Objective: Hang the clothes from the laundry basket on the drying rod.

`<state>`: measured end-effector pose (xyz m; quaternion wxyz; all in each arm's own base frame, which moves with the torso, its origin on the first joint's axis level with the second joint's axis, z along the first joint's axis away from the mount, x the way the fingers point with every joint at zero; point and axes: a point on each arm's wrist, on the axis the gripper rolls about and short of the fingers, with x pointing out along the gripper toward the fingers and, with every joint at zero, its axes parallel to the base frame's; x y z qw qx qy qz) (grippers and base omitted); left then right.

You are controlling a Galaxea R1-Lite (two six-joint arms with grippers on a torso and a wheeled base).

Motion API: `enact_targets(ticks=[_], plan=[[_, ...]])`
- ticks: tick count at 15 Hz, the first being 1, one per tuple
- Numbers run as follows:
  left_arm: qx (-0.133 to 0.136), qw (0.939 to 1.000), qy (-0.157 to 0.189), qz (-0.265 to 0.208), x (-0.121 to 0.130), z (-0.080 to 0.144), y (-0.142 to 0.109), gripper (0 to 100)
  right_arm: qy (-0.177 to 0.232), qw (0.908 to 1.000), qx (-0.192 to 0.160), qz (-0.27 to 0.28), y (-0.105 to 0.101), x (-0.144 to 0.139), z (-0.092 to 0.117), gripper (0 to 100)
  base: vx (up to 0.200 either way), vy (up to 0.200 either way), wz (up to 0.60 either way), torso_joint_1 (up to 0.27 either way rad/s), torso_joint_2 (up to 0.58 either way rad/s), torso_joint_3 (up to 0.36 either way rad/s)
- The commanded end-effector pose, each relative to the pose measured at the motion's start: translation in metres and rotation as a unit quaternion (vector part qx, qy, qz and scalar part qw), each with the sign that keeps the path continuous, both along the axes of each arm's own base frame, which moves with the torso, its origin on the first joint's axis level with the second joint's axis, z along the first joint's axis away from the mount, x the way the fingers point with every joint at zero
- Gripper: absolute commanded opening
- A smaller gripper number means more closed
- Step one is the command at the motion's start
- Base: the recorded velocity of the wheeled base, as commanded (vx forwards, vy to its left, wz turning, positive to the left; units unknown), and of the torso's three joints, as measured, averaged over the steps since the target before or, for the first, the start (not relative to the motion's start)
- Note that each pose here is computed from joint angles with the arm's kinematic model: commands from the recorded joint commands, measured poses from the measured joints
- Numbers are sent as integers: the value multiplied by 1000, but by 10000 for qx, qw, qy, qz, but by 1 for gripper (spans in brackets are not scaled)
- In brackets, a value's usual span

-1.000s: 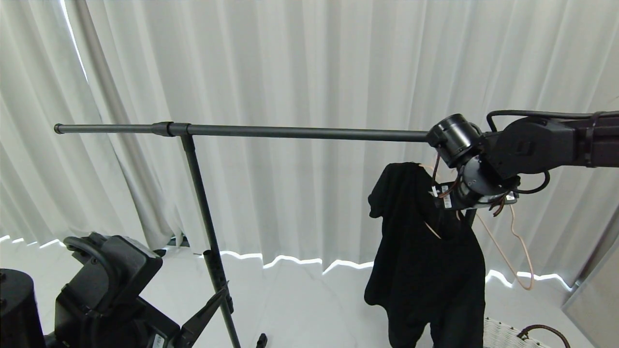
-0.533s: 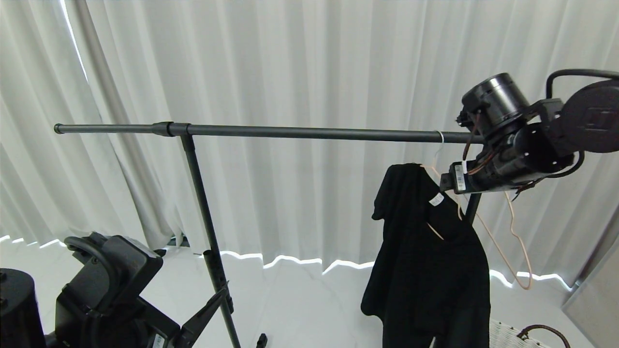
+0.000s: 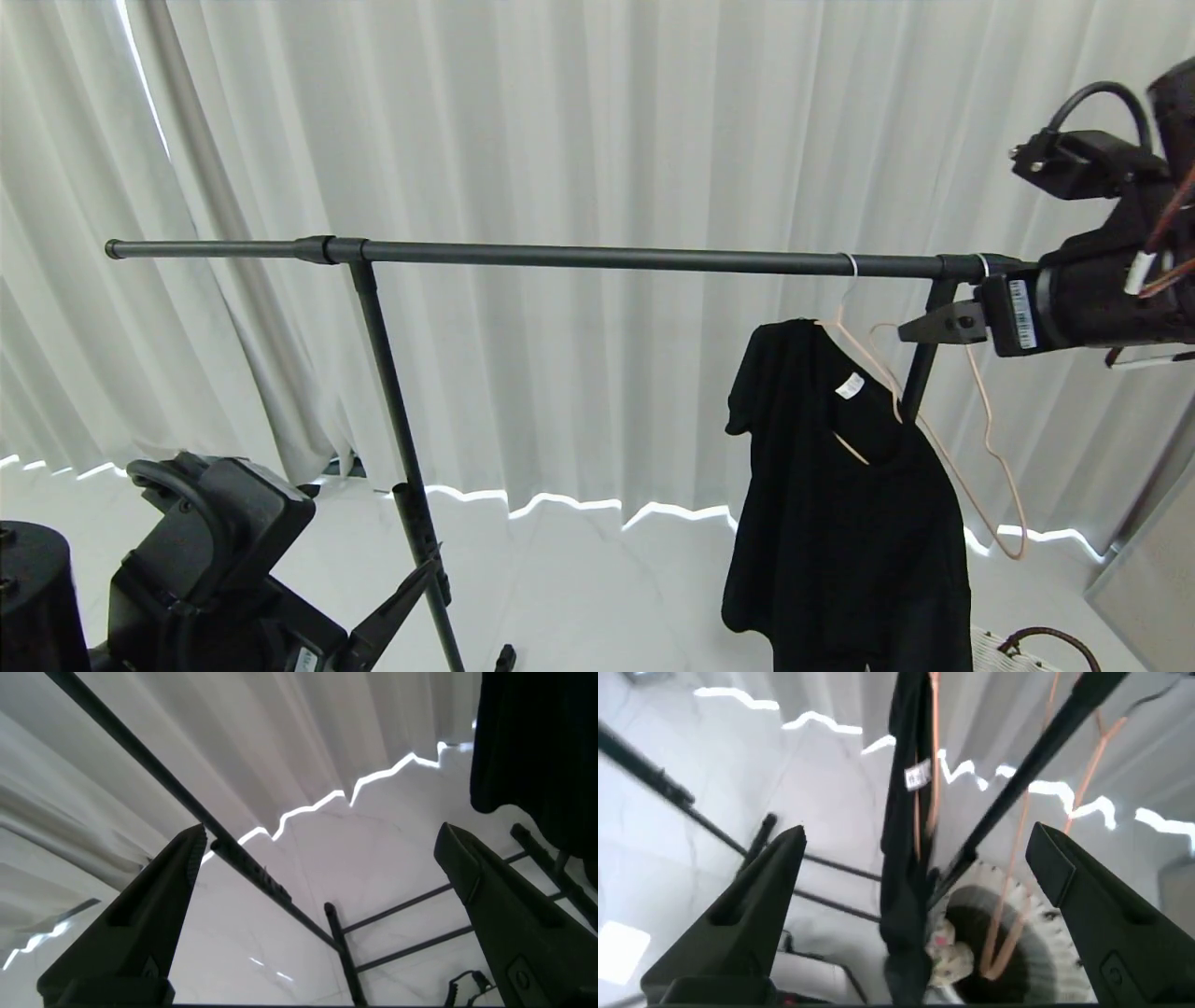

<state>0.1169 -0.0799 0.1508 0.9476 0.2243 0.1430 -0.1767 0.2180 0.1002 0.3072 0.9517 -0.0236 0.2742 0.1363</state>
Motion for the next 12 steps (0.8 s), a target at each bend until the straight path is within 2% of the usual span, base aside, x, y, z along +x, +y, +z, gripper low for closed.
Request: enact_targets(ticks=[1, 2, 3, 4, 5, 7, 9, 11, 12], plan=[[11, 10000, 13, 4, 0, -1, 0, 100, -577, 9982, -55, -176, -38, -26, -2, 100, 0, 0, 0, 0, 0, 0], [20, 10000, 26, 19, -1, -2, 1, 100, -778, 9966, -49, -267, -42, -26, -7, 100, 0, 0, 0, 0, 0, 0], [52, 9999, 69, 142, -1, -5, 6, 100, -1277, 9906, -42, -480, -54, -26, -22, 100, 0, 0, 0, 0, 0, 0], [65, 9997, 88, 234, -2, -8, 10, 100, -1539, 9859, -149, -644, -64, -30, -34, 100, 0, 0, 0, 0, 0, 0], [87, 9995, 119, 280, -5, -11, 13, 100, -1587, 9839, -286, -776, -73, -37, -44, 100, 0, 0, 0, 0, 0, 0], [124, 9992, 168, 333, -12, -18, 19, 100, -1445, 9832, -414, -1031, -85, -59, -63, 100, 0, 0, 0, 0, 0, 0], [287, 9981, 316, 453, -27, -36, 30, 100, -1134, 9808, -554, -1488, -101, -83, -92, 100, 0, 0, 0, 0, 0, 0], [550, 9940, 466, 824, -41, -55, 42, 100, -792, 9777, -699, -1817, -108, -109, -125, 100, 0, 0, 0, 0, 0, 0], [510, 9916, 528, 1064, -44, -56, 47, 100, -621, 9731, -855, -2049, -111, -121, -141, 100, 0, 0, 0, 0, 0, 0]])
